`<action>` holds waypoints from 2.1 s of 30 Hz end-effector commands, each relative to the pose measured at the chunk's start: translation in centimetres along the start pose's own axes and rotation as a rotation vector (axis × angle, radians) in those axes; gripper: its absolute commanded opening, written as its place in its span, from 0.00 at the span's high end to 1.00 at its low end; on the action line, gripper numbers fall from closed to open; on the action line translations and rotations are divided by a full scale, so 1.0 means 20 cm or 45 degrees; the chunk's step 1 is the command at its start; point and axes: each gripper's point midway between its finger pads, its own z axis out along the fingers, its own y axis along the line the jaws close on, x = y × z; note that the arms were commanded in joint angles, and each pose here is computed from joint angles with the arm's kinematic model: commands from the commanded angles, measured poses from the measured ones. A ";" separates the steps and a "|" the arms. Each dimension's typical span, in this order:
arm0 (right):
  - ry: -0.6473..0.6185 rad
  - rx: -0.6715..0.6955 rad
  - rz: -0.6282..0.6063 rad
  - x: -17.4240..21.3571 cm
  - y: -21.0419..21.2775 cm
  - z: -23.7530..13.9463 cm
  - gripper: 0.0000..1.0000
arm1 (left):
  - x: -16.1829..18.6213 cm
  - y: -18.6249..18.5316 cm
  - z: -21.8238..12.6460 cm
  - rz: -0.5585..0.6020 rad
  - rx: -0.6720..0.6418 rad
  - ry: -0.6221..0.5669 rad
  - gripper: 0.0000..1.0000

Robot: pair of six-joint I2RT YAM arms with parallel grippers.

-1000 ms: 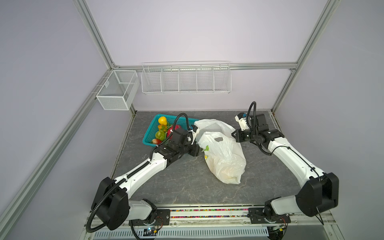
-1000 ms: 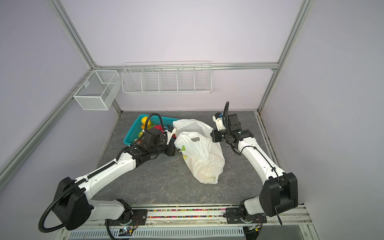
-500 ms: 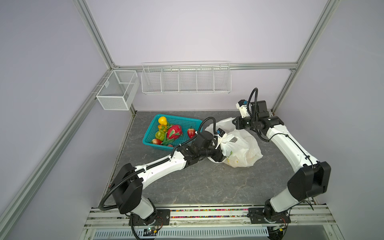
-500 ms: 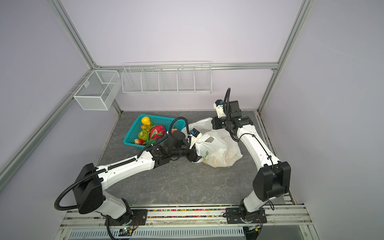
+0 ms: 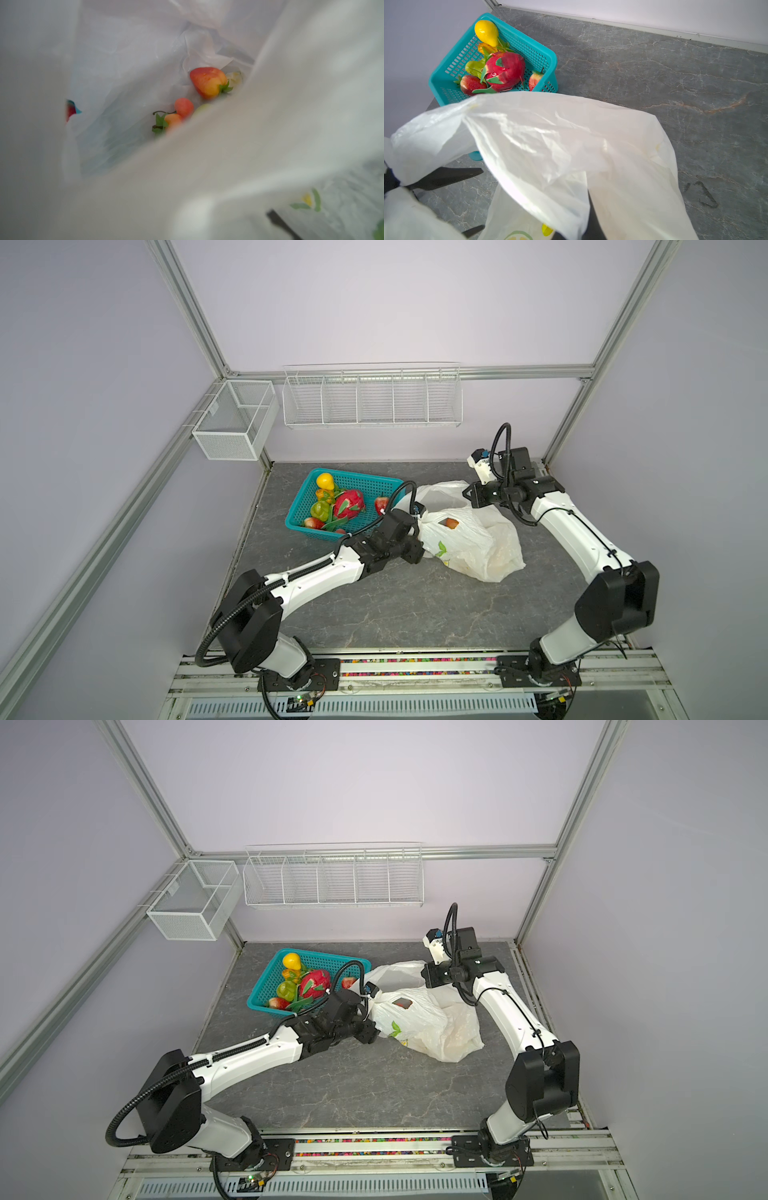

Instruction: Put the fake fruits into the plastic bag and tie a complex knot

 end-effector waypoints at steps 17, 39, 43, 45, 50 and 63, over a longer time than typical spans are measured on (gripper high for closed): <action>-0.083 -0.120 0.201 -0.04 -0.07 -0.05 0.93 | 0.13 0.21 -0.18 0.109 -0.184 -0.014 0.14; -0.064 -0.080 0.198 0.01 -0.10 -0.03 0.93 | 0.21 0.80 -0.09 -0.579 -0.350 0.515 0.31; -0.073 -0.080 0.195 0.01 -0.10 -0.04 0.93 | 0.27 0.79 0.00 -0.591 -0.318 0.665 0.32; -0.073 -0.076 0.191 0.01 -0.10 -0.04 0.93 | 0.28 0.78 0.05 -0.592 -0.290 0.705 0.32; -0.078 -0.068 0.186 0.02 -0.10 -0.05 0.93 | 0.35 0.76 0.14 -0.596 -0.241 0.792 0.32; -0.081 -0.062 0.185 0.02 -0.10 -0.06 0.93 | 0.50 0.74 0.29 -0.597 -0.214 0.884 0.42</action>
